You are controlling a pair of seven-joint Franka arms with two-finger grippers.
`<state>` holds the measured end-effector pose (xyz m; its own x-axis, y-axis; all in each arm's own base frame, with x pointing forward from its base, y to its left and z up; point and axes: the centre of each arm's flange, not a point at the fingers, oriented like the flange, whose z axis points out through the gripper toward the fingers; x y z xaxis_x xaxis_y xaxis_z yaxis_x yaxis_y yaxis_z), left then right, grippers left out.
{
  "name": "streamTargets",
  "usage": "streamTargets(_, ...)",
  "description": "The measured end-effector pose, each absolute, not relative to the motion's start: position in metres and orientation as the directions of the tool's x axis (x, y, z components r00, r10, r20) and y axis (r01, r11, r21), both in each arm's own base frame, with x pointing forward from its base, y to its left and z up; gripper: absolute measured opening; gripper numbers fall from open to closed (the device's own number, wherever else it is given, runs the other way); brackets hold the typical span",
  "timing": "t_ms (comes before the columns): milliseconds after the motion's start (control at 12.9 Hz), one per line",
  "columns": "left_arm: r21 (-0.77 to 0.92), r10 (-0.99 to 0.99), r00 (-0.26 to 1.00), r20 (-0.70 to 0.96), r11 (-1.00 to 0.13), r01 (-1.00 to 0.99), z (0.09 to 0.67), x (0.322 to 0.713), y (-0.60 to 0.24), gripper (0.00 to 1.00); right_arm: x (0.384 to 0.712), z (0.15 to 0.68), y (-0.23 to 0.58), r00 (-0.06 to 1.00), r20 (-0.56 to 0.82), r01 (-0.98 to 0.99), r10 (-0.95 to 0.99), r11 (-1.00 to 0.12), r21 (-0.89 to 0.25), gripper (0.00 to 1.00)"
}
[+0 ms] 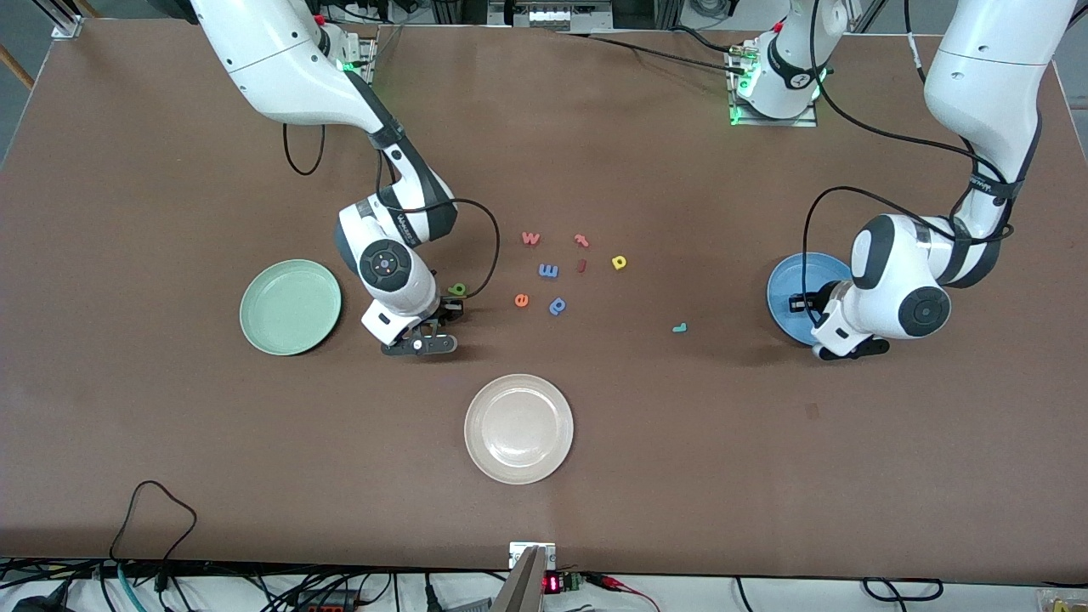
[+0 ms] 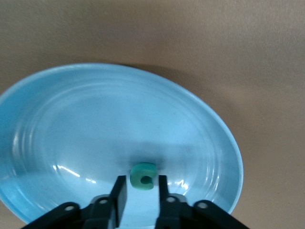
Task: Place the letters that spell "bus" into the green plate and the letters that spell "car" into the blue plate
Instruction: 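Drop the cyan c on the blue plate while the right gripper carries the u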
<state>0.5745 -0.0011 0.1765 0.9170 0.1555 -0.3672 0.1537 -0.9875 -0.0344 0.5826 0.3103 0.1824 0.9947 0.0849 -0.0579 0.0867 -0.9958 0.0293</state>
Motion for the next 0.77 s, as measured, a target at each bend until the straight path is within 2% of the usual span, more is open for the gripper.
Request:
streamTargets(232,-0.034,0.157,0.928,-0.339,-0.987,0.154,0.209,0.59,-0.001,0.7,0.603,0.227,0.27,0.998,-0.063,0.028,0.025,-0.998,0.047,0.26)
streamTargets(387,-0.04,0.146,0.93,-0.338,-0.989,0.141,0.253,0.604,-0.006,0.92,0.613,0.261,0.219,0.996,-0.094,0.001,-0.004,-0.998,0.06,0.26)
streamTargets(465,-0.039,0.13,0.934,-0.333,-0.992,0.124,0.276,0.613,-0.015,1.0,0.615,0.268,0.19,0.994,-0.106,-0.002,-0.008,-0.998,0.06,0.26)
streamTargets(542,-0.034,0.094,0.943,-0.319,-0.996,0.088,0.295,0.62,-0.031,1.0,0.615,0.267,0.159,0.992,-0.122,-0.003,-0.011,-0.998,0.06,0.26)
streamTargets(620,-0.029,0.052,0.951,-0.305,-0.999,0.045,0.306,0.625,-0.055,0.96,0.614,0.26,0.131,0.99,-0.142,-0.007,-0.016,-0.998,0.061,0.26)
streamTargets(775,-0.021,-0.032,0.955,-0.295,-0.999,-0.04,0.302,0.623,-0.112,0.93,0.608,0.238,0.089,0.986,-0.165,-0.01,-0.02,-0.998,0.058,0.26)
